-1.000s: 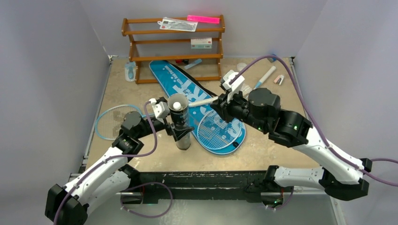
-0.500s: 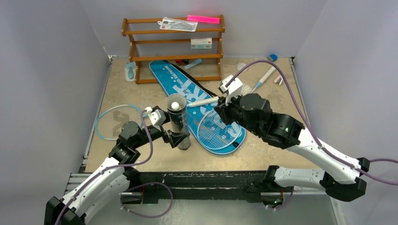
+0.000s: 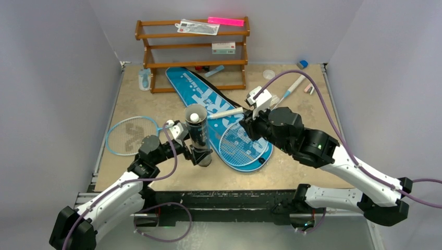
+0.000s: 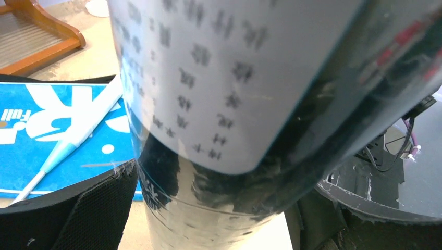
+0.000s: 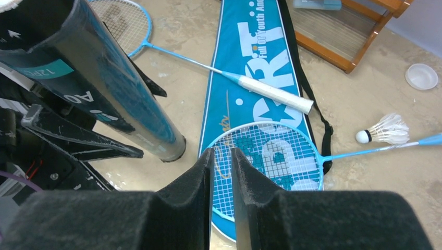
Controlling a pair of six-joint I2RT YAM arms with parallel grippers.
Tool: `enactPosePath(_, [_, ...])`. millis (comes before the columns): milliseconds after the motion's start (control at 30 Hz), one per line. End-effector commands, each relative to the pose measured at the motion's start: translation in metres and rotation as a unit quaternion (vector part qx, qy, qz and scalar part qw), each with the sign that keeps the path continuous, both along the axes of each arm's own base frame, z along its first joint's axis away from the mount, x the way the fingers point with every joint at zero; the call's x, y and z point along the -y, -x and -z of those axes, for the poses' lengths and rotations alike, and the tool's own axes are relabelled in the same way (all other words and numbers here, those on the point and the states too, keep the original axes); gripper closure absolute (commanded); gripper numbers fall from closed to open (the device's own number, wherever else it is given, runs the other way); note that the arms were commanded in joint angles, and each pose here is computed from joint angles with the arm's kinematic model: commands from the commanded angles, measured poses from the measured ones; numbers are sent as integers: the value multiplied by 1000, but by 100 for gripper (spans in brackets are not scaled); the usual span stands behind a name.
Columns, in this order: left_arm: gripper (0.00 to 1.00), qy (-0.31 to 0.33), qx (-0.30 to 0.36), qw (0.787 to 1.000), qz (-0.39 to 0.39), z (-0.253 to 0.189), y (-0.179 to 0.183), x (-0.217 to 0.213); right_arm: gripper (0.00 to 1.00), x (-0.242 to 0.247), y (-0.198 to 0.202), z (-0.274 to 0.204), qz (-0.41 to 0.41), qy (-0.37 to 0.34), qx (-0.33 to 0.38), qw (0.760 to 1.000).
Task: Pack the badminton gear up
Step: Place the shuttlecock at the shuttle tube, then pick up the shuttlecock at the center of the board.
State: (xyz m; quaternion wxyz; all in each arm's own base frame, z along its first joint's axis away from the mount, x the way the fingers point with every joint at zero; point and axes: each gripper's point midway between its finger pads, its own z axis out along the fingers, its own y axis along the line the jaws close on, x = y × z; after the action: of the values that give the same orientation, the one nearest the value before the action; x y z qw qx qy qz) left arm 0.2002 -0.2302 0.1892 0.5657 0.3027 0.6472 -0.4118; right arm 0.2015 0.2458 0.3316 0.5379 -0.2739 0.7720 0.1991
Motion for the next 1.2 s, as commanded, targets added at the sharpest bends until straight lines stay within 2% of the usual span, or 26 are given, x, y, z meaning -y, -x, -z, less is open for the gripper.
enactPosePath(0, [0, 16, 53, 998, 9, -19, -4, 5, 79, 9, -8, 5, 33, -4, 2, 999])
enactPosePath(133, [0, 10, 65, 998, 10, -18, -8, 7, 80, 22, -23, 30, 68, 13, -48, 996])
enactPosePath(267, [2, 13, 87, 996, 8, -20, -8, 5, 81, 33, -39, 49, 82, -11, -92, 992])
enactPosePath(300, [7, 12, 94, 995, 14, -21, -7, 6, 81, 35, -41, 52, 87, -16, -101, 991])
enactPosePath(433, [35, 2, 95, 995, 26, -24, -5, 9, 81, 34, -47, 69, 98, -39, -134, 985])
enactPosePath(667, [55, -3, 70, 998, 1, -47, -11, 3, 81, 25, -59, 94, 111, -67, -171, 977])
enactPosePath(800, [57, -17, 58, 998, -10, -66, -13, 0, 80, 27, -73, 93, 137, -91, -167, 972])
enactPosePath(933, [62, -90, 76, 992, -39, -76, -23, -14, 80, 26, -95, 102, 144, -122, -195, 963])
enactPosePath(1100, [58, -148, 98, 980, -89, -76, -38, -33, 79, 50, -134, 125, 237, -132, -211, 939])
enactPosePath(1167, [58, -149, 105, 980, -86, -73, -36, -34, 68, 58, -148, 135, 274, -138, -207, 929])
